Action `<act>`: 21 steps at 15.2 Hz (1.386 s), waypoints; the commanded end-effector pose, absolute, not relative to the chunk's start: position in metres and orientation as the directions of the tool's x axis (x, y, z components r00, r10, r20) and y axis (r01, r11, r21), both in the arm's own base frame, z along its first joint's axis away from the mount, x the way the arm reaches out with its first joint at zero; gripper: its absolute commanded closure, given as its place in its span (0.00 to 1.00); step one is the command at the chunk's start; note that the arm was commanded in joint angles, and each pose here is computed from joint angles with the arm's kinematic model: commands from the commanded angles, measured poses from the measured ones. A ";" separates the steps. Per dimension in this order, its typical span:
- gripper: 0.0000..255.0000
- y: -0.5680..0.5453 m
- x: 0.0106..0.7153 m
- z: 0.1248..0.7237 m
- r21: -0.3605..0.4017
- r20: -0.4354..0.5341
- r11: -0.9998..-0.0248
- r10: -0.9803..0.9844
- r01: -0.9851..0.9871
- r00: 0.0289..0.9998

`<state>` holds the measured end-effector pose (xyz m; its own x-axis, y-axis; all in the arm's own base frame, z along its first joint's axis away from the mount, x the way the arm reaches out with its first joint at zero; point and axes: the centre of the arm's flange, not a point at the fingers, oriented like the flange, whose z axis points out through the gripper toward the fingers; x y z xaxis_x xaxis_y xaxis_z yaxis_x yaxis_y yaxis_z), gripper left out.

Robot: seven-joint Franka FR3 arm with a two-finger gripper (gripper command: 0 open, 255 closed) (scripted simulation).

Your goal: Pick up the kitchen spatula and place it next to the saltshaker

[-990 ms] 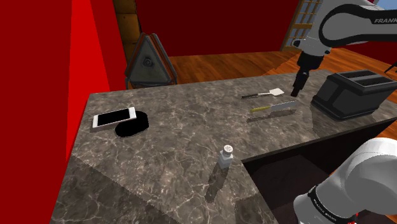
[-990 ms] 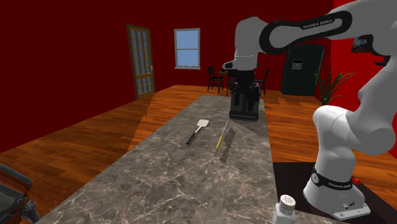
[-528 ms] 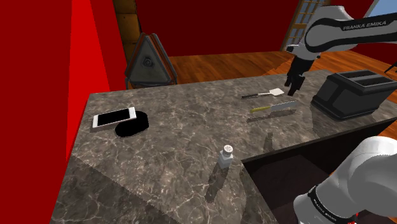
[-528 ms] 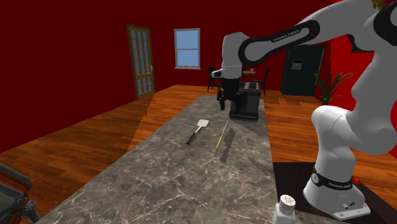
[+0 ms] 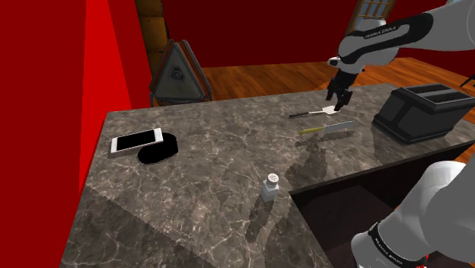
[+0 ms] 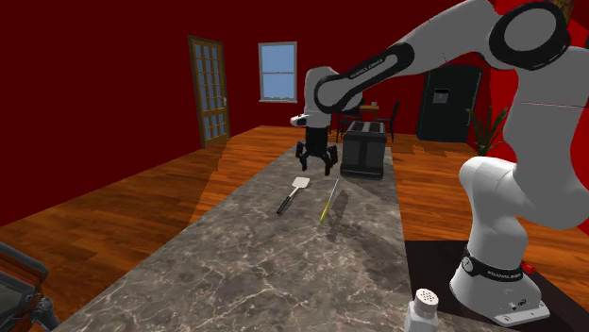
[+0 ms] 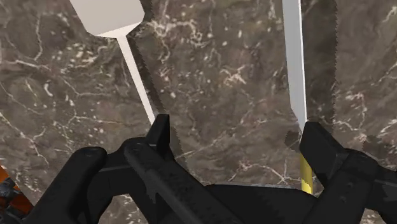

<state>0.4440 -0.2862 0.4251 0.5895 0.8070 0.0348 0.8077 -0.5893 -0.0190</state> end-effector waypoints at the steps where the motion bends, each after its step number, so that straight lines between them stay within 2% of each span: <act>1: 0.00 -0.299 0.462 0.411 -0.013 0.044 -0.520 0.853 0.854 0.520; 7: 0.00 -0.324 0.522 0.378 0.000 0.066 -0.335 0.940 0.942 0.334; 15: 0.00 -0.322 0.523 0.338 0.000 0.066 -0.335 0.940 0.942 0.334; 21: 0.00 -0.322 0.523 0.338 0.000 0.066 -0.335 0.940 0.942 0.334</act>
<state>0.5230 -0.3218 0.3386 0.3339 0.9403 0.0662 0.9424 -0.3346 -0.0006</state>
